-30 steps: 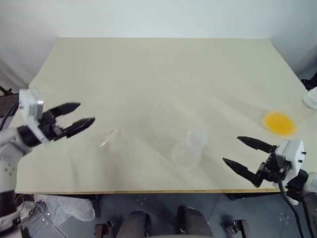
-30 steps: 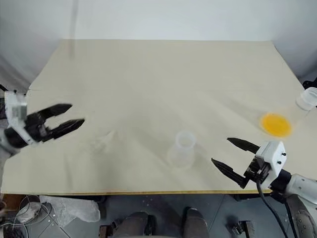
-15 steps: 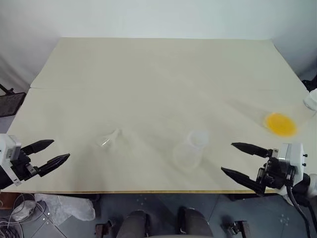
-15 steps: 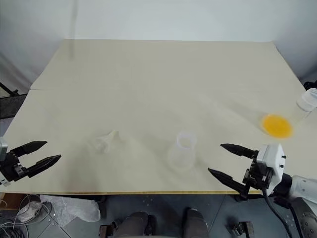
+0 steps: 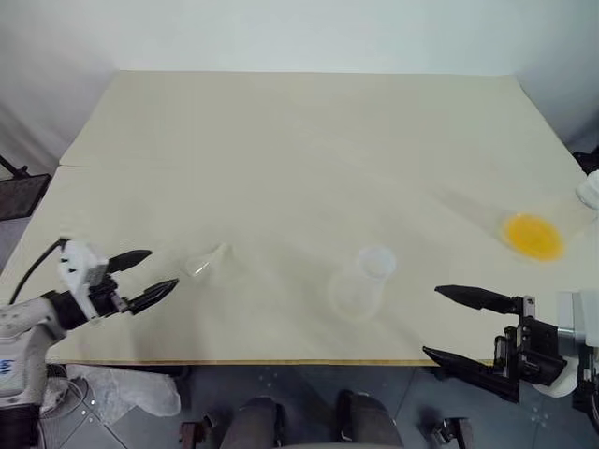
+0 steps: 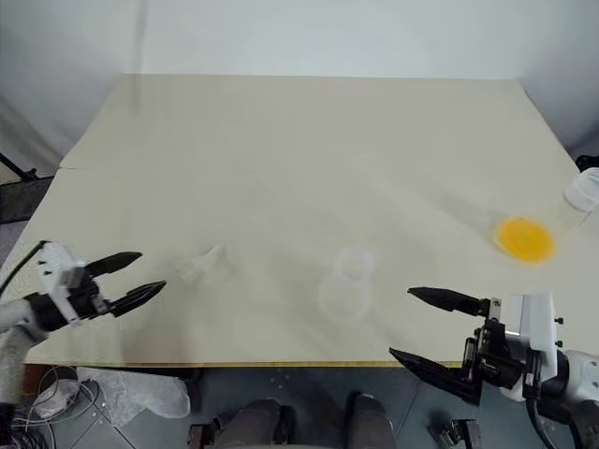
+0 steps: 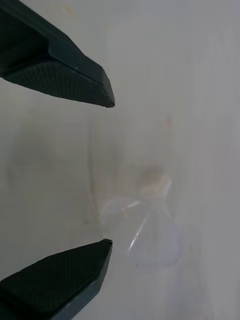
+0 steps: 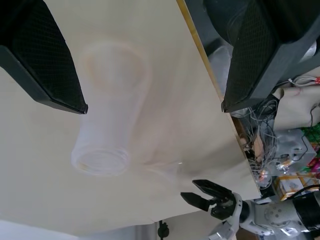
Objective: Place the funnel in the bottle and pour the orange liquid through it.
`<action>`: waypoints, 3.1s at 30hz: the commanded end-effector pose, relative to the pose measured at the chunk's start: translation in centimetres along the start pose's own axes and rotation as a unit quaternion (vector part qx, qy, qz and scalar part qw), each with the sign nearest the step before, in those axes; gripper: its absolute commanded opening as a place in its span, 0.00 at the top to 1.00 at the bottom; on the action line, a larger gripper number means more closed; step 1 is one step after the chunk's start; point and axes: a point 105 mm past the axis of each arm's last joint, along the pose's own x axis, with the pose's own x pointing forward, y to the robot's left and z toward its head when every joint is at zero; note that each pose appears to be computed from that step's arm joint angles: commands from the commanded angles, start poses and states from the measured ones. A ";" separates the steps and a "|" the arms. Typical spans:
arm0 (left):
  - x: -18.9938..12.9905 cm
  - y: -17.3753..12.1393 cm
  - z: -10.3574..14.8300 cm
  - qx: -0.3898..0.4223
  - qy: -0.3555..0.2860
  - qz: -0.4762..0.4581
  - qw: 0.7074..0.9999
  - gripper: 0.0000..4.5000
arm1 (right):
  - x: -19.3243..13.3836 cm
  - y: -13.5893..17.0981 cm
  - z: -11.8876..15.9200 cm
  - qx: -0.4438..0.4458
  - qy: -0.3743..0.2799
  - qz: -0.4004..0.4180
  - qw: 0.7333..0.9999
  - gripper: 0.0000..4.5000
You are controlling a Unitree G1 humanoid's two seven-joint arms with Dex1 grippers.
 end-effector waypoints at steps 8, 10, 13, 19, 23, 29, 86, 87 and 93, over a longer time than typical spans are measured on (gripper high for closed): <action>3.9 1.0 0.9 0.041 -0.018 -0.016 0.999 0.00 | -0.1 0.5 0.6 -0.037 -0.004 -0.034 0.999 0.00; 4.3 1.1 0.9 0.041 -0.017 -0.018 0.999 0.00 | -0.3 0.5 0.6 -0.041 -0.002 -0.040 0.998 0.00; 4.4 1.3 1.3 0.040 -0.024 -0.022 0.999 0.09 | -0.6 0.6 0.5 -0.044 0.000 -0.049 0.998 0.00; 4.3 1.0 1.6 0.038 -0.021 -0.051 0.998 0.48 | -1.6 1.1 0.3 -0.043 0.002 -0.054 0.998 0.00; 4.4 1.1 1.9 0.039 -0.022 -0.061 0.997 0.77 | -1.8 1.1 0.3 -0.048 0.000 -0.058 0.997 0.00; 4.7 1.0 3.2 0.051 -0.028 -0.081 0.995 0.99 | -2.0 1.1 0.3 -0.051 -0.002 -0.054 0.997 0.00; 13.8 -16.7 21.4 0.106 0.079 -0.611 0.780 0.99 | -0.8 1.3 0.9 -0.053 -0.020 -0.081 0.995 0.00; 13.8 -16.8 21.3 0.112 0.078 -0.614 0.778 0.99 | -0.7 1.3 0.8 -0.053 -0.021 -0.083 0.995 0.00; 14.8 -17.0 20.9 0.154 0.084 -0.609 0.773 0.99 | -0.2 1.6 0.7 -0.055 -0.026 -0.093 0.994 0.00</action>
